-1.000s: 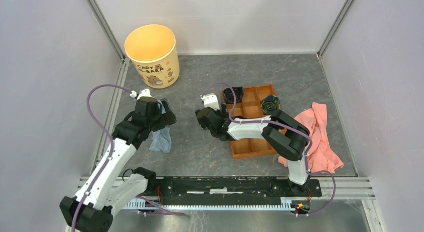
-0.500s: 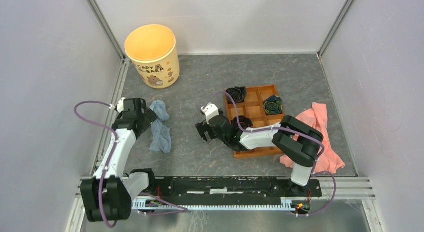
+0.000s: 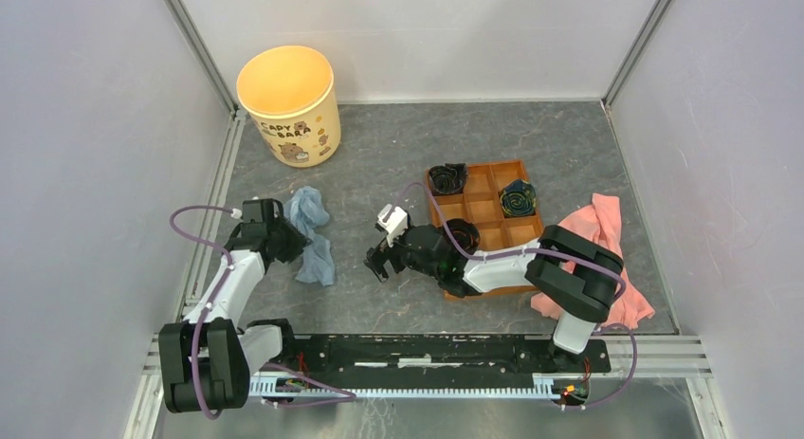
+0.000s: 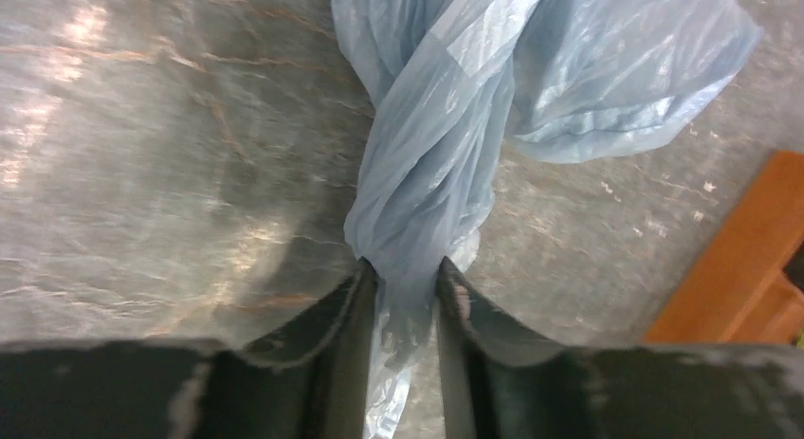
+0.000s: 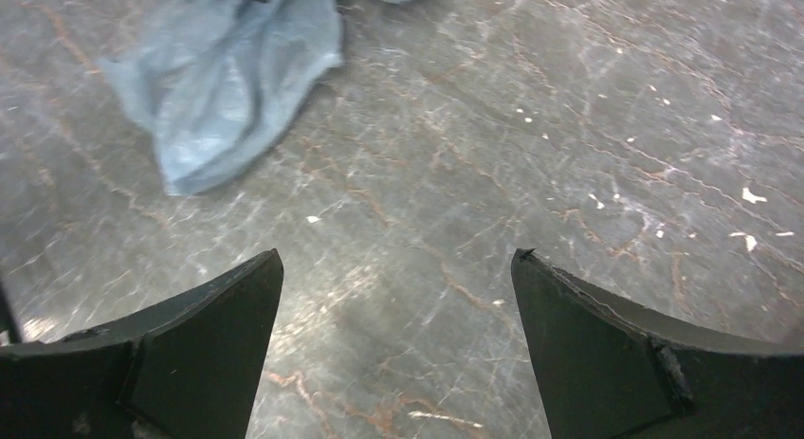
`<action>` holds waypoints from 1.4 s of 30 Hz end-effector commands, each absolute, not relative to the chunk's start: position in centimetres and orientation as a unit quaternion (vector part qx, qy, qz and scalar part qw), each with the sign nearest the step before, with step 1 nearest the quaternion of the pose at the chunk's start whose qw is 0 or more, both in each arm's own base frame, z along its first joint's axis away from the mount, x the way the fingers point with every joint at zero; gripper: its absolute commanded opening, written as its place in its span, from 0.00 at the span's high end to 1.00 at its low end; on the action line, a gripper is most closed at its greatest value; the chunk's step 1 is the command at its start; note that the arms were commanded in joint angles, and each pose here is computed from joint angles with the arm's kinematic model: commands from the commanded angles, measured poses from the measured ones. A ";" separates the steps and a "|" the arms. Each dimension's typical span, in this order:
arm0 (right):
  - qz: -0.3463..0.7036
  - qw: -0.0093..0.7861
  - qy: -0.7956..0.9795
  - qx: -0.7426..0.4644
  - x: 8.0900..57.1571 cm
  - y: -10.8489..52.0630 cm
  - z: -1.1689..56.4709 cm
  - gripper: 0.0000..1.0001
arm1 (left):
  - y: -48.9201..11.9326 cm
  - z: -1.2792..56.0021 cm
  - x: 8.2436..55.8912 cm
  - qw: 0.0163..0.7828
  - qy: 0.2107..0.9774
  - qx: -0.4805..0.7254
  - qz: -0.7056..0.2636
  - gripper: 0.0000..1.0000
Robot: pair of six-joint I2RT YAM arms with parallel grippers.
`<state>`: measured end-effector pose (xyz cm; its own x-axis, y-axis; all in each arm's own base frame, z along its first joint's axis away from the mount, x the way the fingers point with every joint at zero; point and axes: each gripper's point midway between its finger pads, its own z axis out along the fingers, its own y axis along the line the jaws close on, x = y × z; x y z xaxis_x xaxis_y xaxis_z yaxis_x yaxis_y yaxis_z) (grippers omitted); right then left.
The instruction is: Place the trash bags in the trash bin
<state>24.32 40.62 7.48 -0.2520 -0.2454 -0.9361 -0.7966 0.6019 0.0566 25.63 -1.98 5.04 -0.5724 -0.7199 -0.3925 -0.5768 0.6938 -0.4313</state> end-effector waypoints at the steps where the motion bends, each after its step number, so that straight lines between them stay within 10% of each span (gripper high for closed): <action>1: 0.338 0.549 0.667 -0.372 22.4 41.9 12.4 0.02 | -5.1 8.3 27.2 0.293 0.864 -0.338 -0.231 0.68; 23: 0.339 0.610 0.627 -0.346 22.2 42.6 15.4 0.06 | -12.4 16.1 24.4 0.267 0.809 -0.246 -0.462 0.84; 28: 0.336 0.615 0.624 -0.344 23.1 43.9 16.0 0.36 | -12.4 16.0 24.4 0.265 0.822 -0.231 -0.449 0.84; 31: 0.351 0.616 0.619 -0.338 22.7 44.0 16.1 0.77 | -11.7 16.2 24.9 0.278 0.837 -0.220 -0.417 0.75; 33: 0.341 0.620 0.625 -0.330 23.1 43.5 15.9 0.99 | -10.7 16.6 25.8 0.300 0.846 -0.221 -0.383 0.52; 42: 0.275 0.641 0.650 -0.300 24.4 39.5 15.0 1.00 | -6.4 23.6 34.0 0.420 0.801 -0.288 -0.313 0.16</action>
